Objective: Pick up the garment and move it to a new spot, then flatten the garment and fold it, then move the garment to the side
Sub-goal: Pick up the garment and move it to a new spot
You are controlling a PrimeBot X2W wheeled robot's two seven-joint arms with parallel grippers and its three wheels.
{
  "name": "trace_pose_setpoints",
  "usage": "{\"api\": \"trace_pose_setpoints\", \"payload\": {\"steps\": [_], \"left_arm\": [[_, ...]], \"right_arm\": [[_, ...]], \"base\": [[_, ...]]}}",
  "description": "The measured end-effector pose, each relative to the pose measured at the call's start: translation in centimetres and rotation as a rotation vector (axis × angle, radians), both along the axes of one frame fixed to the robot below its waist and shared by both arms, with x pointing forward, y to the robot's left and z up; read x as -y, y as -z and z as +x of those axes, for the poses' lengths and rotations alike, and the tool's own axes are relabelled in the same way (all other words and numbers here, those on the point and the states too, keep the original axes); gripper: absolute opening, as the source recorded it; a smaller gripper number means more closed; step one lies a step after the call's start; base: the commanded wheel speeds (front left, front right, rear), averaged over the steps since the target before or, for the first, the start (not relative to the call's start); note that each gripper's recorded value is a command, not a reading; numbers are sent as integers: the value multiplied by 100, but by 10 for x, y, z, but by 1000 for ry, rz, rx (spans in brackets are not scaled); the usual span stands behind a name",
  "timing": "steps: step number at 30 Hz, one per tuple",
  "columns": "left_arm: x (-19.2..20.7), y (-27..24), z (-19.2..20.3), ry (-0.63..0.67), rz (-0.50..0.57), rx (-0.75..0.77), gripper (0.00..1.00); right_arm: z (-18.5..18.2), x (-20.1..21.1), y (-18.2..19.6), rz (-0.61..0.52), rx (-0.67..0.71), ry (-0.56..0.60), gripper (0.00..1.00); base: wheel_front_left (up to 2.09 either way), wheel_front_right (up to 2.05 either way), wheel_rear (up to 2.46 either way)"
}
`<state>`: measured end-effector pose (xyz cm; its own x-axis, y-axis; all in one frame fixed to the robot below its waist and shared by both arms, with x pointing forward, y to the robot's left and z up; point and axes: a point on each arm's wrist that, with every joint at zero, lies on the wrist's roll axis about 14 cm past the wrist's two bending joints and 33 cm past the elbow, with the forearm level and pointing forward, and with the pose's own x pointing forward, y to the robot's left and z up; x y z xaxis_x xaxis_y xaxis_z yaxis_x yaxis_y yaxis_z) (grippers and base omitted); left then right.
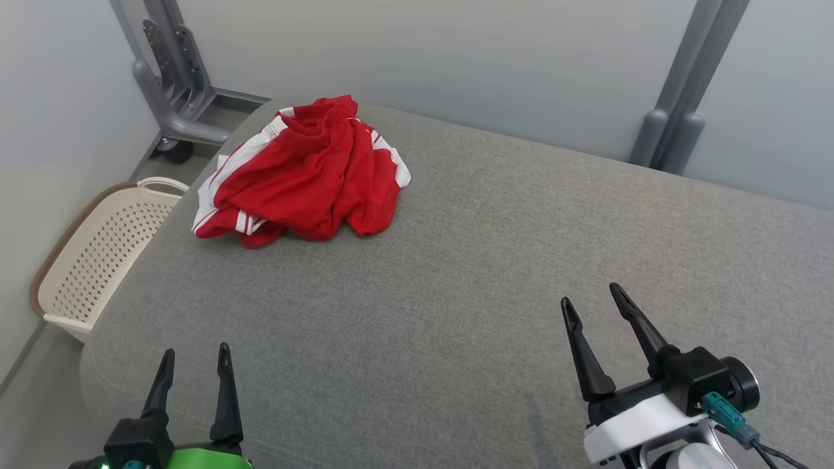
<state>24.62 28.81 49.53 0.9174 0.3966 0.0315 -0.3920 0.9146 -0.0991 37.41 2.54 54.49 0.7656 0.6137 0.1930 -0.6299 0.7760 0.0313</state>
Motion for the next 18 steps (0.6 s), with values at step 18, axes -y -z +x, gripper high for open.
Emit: {"api": "trace_pose_setpoints", "payload": {"steps": [18], "left_arm": [[-43,-70,50,50,201,58,100]], "right_arm": [[14,22,12,-8,-25,70,100]], "base": [[0,0,0]]}}
